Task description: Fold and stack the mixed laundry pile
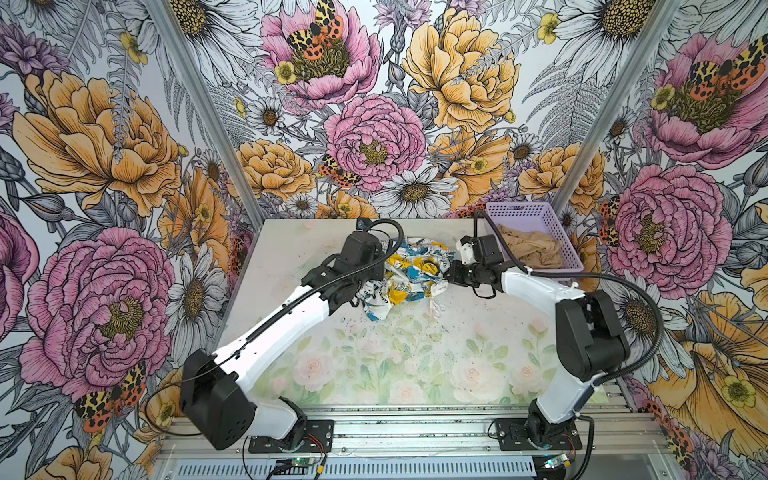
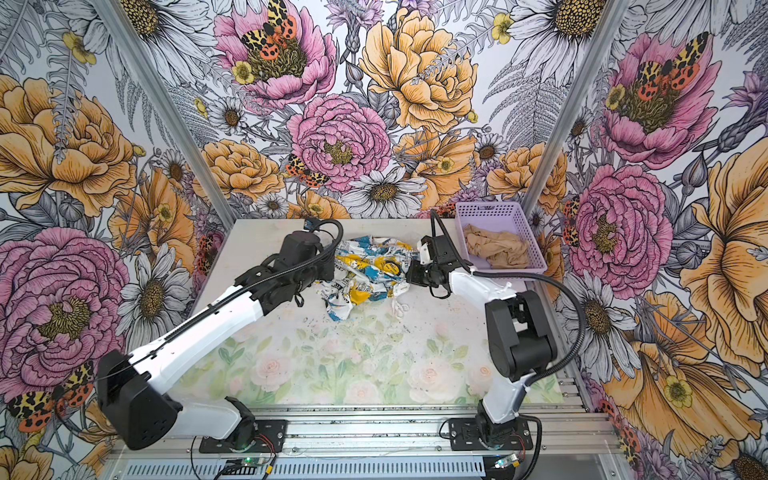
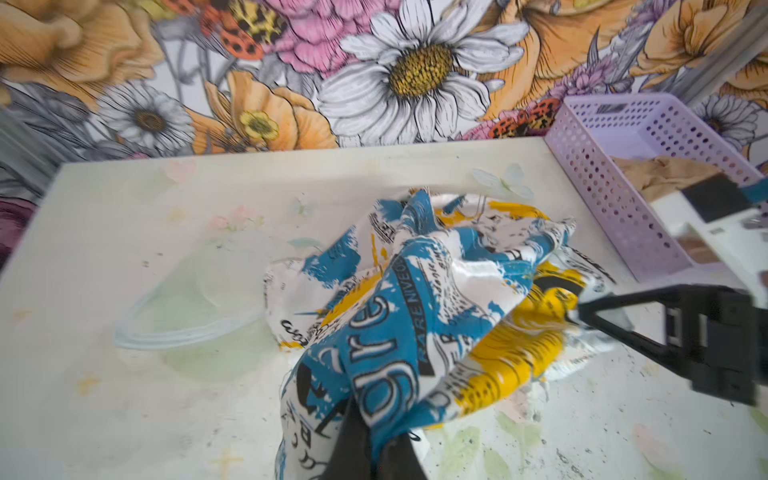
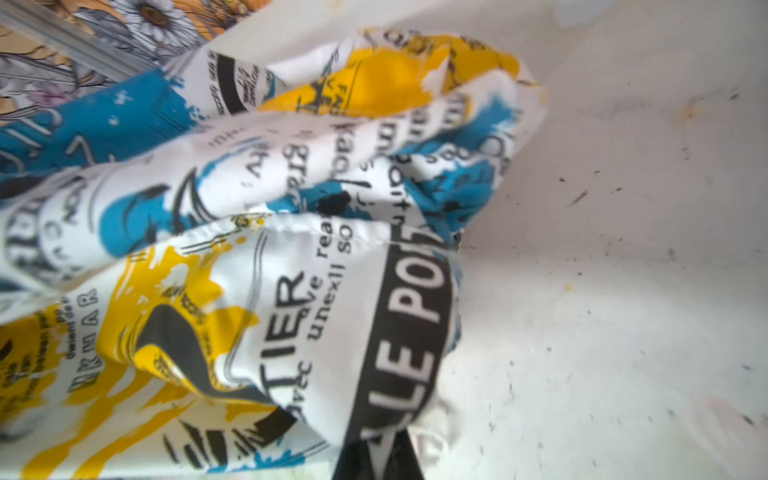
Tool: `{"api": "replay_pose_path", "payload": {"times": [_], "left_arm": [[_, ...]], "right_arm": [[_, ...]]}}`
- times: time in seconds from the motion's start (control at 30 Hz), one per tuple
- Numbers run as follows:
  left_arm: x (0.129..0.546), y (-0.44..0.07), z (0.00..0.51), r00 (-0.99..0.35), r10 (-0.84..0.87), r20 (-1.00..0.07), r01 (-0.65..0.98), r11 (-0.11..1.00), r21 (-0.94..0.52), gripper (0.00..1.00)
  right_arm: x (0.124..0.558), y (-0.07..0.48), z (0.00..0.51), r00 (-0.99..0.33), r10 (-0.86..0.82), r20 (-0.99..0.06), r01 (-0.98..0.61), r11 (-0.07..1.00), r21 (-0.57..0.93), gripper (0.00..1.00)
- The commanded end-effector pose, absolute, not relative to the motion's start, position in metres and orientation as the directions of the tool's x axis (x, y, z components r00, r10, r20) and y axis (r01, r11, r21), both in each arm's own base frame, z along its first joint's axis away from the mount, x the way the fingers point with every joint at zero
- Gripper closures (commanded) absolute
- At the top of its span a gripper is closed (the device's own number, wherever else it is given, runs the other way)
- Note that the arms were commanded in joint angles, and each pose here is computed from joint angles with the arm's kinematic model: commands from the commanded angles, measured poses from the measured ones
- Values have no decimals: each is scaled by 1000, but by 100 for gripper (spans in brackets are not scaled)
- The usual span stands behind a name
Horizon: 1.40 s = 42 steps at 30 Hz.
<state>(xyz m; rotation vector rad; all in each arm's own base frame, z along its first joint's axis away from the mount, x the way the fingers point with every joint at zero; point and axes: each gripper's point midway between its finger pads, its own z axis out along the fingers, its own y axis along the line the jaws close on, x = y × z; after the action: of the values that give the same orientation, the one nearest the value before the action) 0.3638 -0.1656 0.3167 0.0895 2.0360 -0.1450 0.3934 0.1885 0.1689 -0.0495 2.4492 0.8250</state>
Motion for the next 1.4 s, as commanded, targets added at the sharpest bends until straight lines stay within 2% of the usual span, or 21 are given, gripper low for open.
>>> {"api": "replay_pose_path", "payload": {"times": [0.0,0.27,0.37,0.47,0.6,0.73,0.87,0.9,0.93,0.97,1.0,1.03,1.1,1.23,1.37], "left_arm": [[351,-120,389,-297,25,-955,31,999,16,100],[330,-59,487,-101,59,-993,-113,991,70,100],[347,-48,495,-89,54,-995,-118,991,64,100],[386,-59,488,-102,44,-994,-69,996,51,100],[453,-111,477,-108,70,-992,48,997,66,100],[504,-195,461,-107,123,-987,198,975,100,100],[534,-291,402,-156,194,-969,371,920,124,100],[538,-313,385,-171,220,-960,407,903,134,100],[541,-329,369,-187,246,-951,427,892,147,99],[543,-339,356,-205,262,-943,438,886,151,79],[546,-345,345,-228,264,-937,439,887,143,48],[547,-345,337,-261,245,-934,434,894,113,22],[547,-337,331,-312,189,-931,412,910,47,1],[526,-299,324,-376,112,-920,337,941,-23,1],[488,-250,295,-464,53,-884,218,974,-56,1]], "right_arm": [[346,197,234,-833,35,-552,-326,775,541,100],[282,220,342,-796,7,-605,-489,580,651,100],[280,219,357,-781,22,-624,-504,567,651,100],[288,219,348,-792,24,-610,-482,589,648,100],[292,215,310,-843,37,-536,-393,638,662,100],[273,215,255,-910,46,-412,-277,673,686,100],[246,221,215,-950,74,-304,-171,689,704,100],[242,218,209,-953,94,-290,-144,699,700,99],[240,213,205,-950,119,-288,-120,712,692,88],[239,207,204,-945,144,-294,-104,720,687,77],[239,200,207,-936,175,-305,-88,725,683,65],[239,195,209,-927,201,-315,-74,728,682,56],[242,186,212,-914,238,-327,-51,734,677,44],[259,171,209,-899,226,-376,-39,813,581,34],[294,172,200,-895,143,-422,-80,880,468,32]]}}
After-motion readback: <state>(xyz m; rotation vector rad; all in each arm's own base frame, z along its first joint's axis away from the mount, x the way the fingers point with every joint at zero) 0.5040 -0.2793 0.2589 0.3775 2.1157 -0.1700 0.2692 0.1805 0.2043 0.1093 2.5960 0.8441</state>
